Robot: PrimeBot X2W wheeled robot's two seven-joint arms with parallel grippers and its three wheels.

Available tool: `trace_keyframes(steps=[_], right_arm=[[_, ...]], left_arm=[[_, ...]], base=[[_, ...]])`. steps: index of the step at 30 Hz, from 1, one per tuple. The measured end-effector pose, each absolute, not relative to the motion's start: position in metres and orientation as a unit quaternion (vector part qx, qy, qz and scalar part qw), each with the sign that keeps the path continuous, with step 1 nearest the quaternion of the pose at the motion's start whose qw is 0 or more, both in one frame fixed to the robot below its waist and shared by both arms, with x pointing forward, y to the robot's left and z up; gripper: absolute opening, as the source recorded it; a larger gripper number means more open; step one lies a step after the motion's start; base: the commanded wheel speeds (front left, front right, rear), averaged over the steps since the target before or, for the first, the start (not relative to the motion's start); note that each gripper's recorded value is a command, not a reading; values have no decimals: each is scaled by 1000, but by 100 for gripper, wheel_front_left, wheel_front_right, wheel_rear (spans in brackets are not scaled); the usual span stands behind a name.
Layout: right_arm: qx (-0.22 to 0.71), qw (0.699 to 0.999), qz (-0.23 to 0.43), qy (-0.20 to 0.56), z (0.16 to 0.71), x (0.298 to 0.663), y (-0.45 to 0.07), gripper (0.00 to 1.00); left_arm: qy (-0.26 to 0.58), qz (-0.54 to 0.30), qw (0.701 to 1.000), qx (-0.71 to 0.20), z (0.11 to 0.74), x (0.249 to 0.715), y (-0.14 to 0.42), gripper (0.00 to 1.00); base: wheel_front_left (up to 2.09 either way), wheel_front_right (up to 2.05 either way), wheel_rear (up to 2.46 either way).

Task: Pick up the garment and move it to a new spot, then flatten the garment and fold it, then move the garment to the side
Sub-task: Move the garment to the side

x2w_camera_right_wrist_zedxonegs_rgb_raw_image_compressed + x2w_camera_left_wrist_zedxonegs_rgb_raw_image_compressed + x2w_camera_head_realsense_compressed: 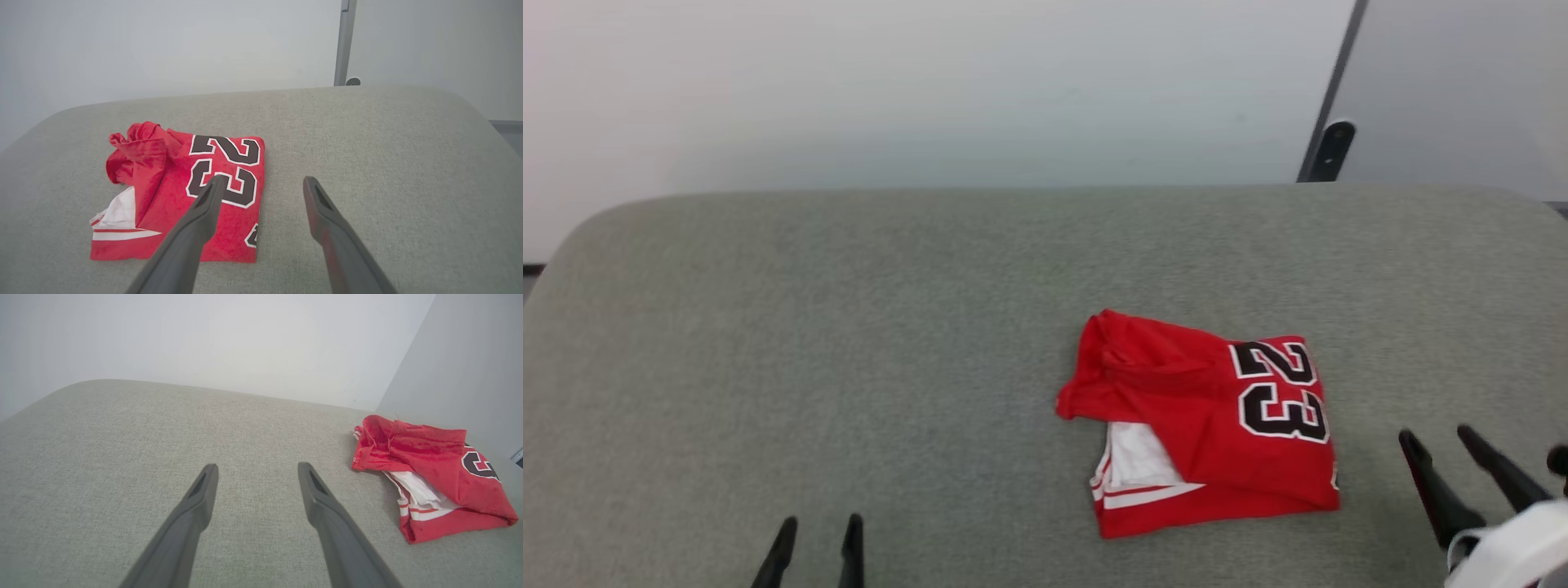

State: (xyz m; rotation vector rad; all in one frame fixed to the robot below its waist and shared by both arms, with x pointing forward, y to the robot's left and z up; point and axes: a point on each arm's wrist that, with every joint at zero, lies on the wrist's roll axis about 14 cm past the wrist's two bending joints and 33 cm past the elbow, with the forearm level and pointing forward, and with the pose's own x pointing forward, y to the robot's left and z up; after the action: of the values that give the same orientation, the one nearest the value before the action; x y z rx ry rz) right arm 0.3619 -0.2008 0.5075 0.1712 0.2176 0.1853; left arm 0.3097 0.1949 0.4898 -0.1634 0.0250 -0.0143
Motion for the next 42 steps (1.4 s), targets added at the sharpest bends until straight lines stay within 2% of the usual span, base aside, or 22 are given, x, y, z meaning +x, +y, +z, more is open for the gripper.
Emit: trace_keyframes(steps=[5,9,12,14,19,32,36,37,38,39,42], right_arm=[[44,979,132,149,505,391,-185,100],[-7,960,174,222,495,412,-170,100],[-50,928,216,299,479,415,-157,100],[-56,915,222,333,477,423,-156,100],[-96,860,230,446,452,421,-165,100],[-91,805,225,541,396,440,-155,100],[-89,800,228,548,382,445,-150,98],[-86,801,229,546,380,447,-148,49],[-82,804,230,543,378,448,-147,29],[-78,807,230,539,376,450,-146,0],[-60,821,230,519,377,454,-141,0]], left_arm=[[2,0,996,-91,492,318,197,100],[2,12,996,-92,489,323,203,100],[5,22,995,-94,485,324,208,100],[10,28,995,-96,481,325,211,100],[18,41,994,-100,474,328,216,100],[36,41,993,-104,457,360,217,100],[47,43,993,-103,448,366,218,100],[49,44,993,-102,447,368,218,100],[50,44,993,-101,445,370,218,100],[52,44,993,-100,444,371,219,100],[54,44,993,-98,441,372,220,100]], base=[[0,0,0],[0,0,0],[0,0,0],[0,0,0],[0,0,0],[0,0,0],[0,0,0],[0,0,0],[0,0,0],[0,0,0],[0,0,0]])
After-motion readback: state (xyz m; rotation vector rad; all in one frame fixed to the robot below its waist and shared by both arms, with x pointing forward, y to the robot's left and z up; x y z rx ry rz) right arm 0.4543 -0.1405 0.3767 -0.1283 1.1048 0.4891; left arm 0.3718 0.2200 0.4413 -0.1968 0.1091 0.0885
